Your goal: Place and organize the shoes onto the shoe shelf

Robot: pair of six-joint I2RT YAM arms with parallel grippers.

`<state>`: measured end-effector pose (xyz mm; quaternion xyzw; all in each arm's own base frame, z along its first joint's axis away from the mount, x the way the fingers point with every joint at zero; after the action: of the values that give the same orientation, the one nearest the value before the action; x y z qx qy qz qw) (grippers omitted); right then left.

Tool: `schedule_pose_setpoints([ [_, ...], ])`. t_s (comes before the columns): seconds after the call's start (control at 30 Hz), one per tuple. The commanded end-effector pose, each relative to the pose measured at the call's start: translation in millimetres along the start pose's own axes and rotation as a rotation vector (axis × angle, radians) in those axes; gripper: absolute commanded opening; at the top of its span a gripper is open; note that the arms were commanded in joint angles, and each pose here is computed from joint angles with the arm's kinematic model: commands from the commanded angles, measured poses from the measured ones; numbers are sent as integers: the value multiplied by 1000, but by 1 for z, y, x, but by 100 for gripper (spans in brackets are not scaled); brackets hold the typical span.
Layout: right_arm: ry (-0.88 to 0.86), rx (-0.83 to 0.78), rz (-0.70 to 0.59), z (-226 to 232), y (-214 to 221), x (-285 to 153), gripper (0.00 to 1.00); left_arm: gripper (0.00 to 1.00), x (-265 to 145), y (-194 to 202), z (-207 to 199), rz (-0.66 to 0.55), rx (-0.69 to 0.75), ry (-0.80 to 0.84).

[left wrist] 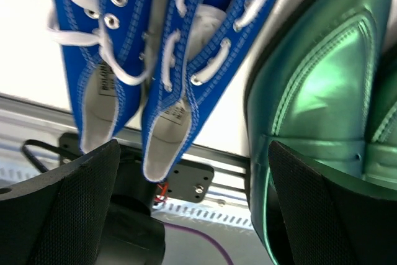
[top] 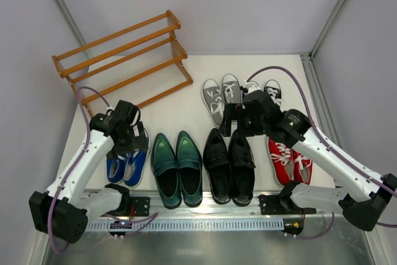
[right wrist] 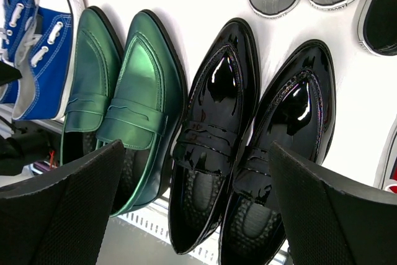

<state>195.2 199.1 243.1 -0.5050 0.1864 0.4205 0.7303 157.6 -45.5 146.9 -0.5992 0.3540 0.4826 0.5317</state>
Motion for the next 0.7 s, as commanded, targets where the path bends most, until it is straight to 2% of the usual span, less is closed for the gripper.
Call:
schedule_pose_setpoints([
  [0.0,-8,-18,-48,14,-17,-2,97,100,-4,-21,10,-25,36,-114],
  [0.03,-11,-22,-45,16,-17,0,97,100,-4,-21,15,-1,56,-153],
  [0.1,-19,-26,-47,19,-17,3,97,100,-5,-35,24,-37,77,-228],
  [0.2,-12,-34,-35,18,-14,7,97,100,0,-43,15,-4,111,-155],
  [0.3,-1,-36,-39,14,-13,6,97,100,12,-43,14,77,151,-154],
  [0.4,0,-40,-41,11,-10,4,97,100,17,-52,9,94,164,-141],
  [0.67,-18,-71,-32,13,-8,7,97,100,56,-57,18,192,91,-136],
])
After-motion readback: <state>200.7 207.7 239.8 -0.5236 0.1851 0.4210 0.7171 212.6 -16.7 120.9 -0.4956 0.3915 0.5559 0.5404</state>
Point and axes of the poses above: each gripper's point midway between its finger pads, its own x axis out along the fingers, its own z axis along the line the jaws close on, y = z × x, the point moved 2 cm from there along -x, back along the fingers, and after that the axes turned 5 degrees about x, right-handed, at the moved point
